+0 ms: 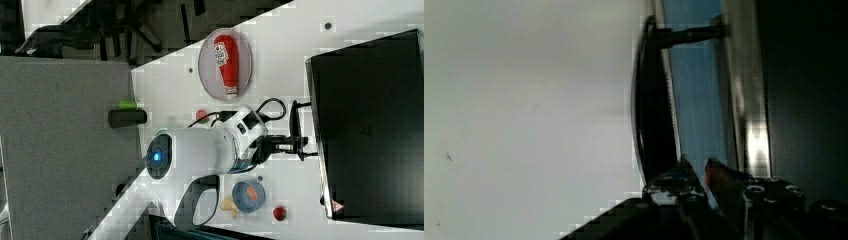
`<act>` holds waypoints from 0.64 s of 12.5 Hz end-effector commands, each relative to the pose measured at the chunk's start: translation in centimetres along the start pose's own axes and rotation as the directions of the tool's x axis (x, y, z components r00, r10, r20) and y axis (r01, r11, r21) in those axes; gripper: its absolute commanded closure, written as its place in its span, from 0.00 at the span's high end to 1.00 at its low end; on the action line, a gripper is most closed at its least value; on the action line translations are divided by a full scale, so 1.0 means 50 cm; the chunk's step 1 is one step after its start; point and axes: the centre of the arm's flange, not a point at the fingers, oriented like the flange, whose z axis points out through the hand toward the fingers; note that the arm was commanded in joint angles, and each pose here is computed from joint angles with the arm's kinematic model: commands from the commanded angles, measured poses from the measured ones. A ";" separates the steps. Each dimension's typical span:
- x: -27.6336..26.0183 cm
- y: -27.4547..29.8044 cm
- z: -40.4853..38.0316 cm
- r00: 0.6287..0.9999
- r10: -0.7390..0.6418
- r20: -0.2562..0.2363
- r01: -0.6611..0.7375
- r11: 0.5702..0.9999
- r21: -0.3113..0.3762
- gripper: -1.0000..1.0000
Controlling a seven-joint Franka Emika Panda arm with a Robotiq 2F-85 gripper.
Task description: Flap open oven.
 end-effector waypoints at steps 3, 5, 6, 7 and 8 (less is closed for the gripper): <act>-0.002 0.001 0.019 0.998 -0.052 -0.048 0.051 0.998 -0.022 0.18; 0.003 -0.011 0.032 0.997 -0.065 -0.042 0.064 0.998 -0.026 0.18; 0.006 -0.019 0.034 0.997 -0.072 -0.042 0.071 0.997 -0.027 0.18; 0.009 -0.030 0.034 0.996 -0.079 -0.040 0.078 0.996 -0.029 0.18; 0.011 -0.046 0.037 0.995 -0.096 -0.034 0.095 0.995 -0.036 0.18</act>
